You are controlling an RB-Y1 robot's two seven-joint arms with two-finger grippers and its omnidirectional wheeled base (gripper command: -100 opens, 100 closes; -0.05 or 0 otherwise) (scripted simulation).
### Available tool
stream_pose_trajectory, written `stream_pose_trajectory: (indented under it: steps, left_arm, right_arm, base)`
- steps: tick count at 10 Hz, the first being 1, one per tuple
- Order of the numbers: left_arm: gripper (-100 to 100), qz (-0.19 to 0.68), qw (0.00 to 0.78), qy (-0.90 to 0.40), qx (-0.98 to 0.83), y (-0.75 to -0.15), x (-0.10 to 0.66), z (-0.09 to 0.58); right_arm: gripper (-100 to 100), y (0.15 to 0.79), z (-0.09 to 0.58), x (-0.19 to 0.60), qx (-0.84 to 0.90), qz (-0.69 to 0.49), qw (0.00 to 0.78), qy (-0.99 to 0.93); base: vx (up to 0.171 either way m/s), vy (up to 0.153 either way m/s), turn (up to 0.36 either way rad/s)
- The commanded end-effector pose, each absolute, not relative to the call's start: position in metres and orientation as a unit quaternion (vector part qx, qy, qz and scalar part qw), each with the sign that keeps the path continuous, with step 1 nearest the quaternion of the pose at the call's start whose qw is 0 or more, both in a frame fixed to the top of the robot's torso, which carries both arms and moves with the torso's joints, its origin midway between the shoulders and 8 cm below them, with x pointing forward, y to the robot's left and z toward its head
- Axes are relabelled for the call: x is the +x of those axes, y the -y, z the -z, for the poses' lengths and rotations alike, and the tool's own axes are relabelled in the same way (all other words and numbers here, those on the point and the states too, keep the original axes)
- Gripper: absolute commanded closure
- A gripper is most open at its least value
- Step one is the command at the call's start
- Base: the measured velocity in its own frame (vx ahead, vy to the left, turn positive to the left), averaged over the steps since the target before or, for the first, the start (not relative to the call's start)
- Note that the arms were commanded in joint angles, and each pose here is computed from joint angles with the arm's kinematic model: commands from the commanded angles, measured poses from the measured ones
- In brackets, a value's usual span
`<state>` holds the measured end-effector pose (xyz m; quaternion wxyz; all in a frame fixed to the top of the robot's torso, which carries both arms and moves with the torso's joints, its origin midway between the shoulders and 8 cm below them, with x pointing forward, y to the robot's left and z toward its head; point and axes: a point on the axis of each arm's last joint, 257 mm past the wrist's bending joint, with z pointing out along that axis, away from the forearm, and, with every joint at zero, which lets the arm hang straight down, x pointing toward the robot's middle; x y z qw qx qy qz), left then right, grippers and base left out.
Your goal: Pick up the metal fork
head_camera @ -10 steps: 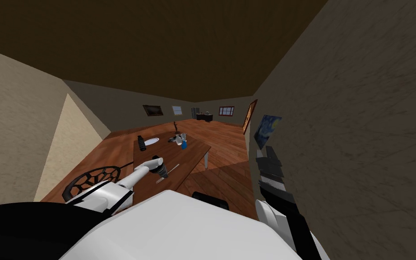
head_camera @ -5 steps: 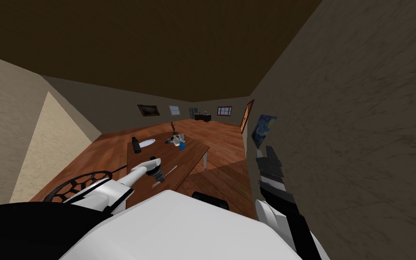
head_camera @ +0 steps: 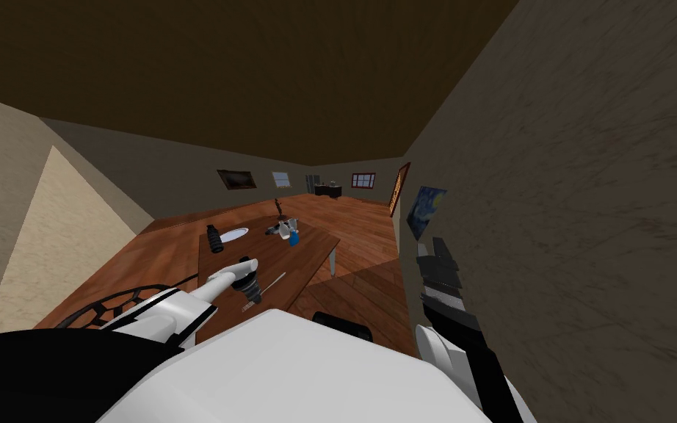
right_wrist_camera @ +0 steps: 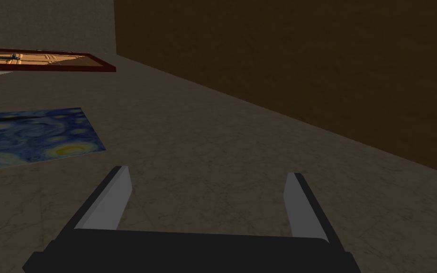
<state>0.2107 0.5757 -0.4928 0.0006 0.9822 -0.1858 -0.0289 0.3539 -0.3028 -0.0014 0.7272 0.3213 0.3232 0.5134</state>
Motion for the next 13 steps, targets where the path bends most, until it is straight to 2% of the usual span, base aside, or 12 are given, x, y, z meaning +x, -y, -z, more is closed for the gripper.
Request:
stream_pose_trajectory:
  steps: [1,2,5,9,10,13]
  left_arm:
    - [0,0.029,0.001,0.186,0.982,-0.576,0.211,0.493]
    - [-100,0.028,0.001,0.187,0.982,-0.577,0.199,0.500]
    - [-100,0.027,0.000,0.189,0.982,-0.580,0.179,0.512]
    - [-100,0.028,0.000,0.189,0.982,-0.581,0.175,0.514]
    - [100,0.027,0.000,0.190,0.981,-0.581,0.174,0.514]
    - [100,0.027,0.000,0.190,0.981,-0.581,0.175,0.513]
  right_arm:
    - [0,0.303,0.001,0.354,0.321,-0.513,0.727,-0.323]
    - [0,0.303,0.001,0.354,0.321,-0.513,0.727,-0.323]
    - [0,0.303,0.001,0.354,0.321,-0.513,0.727,-0.323]
    - [0,0.303,0.001,0.354,0.321,-0.513,0.727,-0.323]
    - [0,0.303,0.001,0.354,0.321,-0.513,0.727,-0.323]
    - [0,0.303,0.001,0.354,0.321,-0.513,0.727,-0.323]
  base:
    - [0.000,0.000,0.000]
    - [0.046,-0.004,0.007]
    - [0.088,-0.012,0.012]
    - [0.021,-0.008,0.002]
    - [0.000,0.000,0.000]
    - [0.000,0.000,0.000]
